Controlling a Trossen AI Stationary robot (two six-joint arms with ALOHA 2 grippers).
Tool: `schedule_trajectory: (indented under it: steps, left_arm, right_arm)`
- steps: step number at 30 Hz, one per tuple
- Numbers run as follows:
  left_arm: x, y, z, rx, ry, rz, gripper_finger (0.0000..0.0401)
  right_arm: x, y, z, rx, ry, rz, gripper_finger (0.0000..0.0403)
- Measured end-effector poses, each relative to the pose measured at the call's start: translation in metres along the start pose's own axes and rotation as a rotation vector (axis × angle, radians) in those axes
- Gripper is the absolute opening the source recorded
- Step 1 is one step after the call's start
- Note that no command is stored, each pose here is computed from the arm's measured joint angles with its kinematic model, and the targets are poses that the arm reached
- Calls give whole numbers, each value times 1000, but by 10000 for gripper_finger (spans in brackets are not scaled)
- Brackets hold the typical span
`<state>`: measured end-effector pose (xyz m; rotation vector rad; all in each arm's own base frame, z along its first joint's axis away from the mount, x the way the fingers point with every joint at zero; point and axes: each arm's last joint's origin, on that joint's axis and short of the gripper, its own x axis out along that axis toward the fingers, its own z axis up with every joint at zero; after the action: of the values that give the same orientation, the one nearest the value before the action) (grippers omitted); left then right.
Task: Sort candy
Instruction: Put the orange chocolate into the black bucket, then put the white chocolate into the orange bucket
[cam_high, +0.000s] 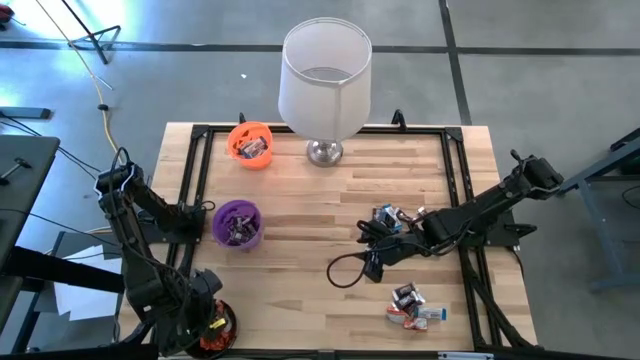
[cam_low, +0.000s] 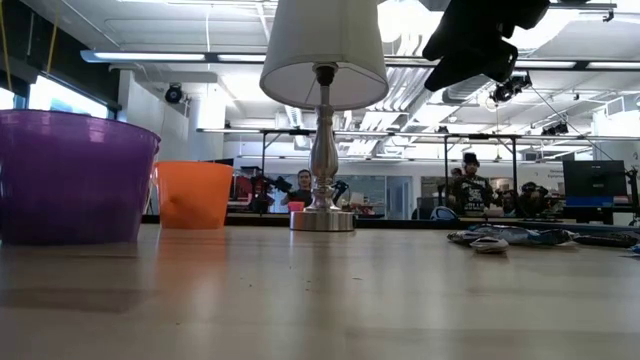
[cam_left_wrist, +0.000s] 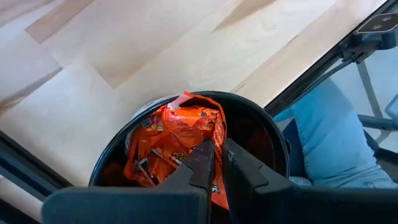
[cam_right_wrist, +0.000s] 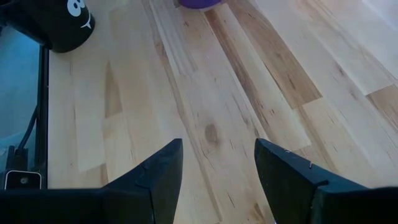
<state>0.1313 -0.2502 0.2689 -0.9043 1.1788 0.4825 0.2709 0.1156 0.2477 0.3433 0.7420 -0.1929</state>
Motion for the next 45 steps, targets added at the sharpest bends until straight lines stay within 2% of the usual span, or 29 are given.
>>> schedule_trajectory:
  steps: [5,21,25,29,34,38,41,45]
  left_arm:
    - [0,0,1,-7,1,5,17]
    - [9,2,-5,-195,29,83,21]
    - [9,2,-8,-222,38,77,41]
    - [7,2,-8,-227,37,67,82]
    - [9,-1,-2,-132,-8,41,107]
    - [9,-10,15,-17,-164,-30,107]
    - [6,-22,30,119,-283,-82,106]
    - [6,-43,49,375,-423,-161,106]
  right_arm:
    - [0,0,0,0,0,0,195]
    - [0,0,0,0,1,1,195]
    - [0,0,0,0,1,1,195]
    - [0,0,0,0,1,1,195]
    - [0,0,0,0,1,1,195]
    - [0,0,0,0,1,1,195]
    - [0,0,0,0,1,1,195]
    - [0,0,0,0,1,1,195]
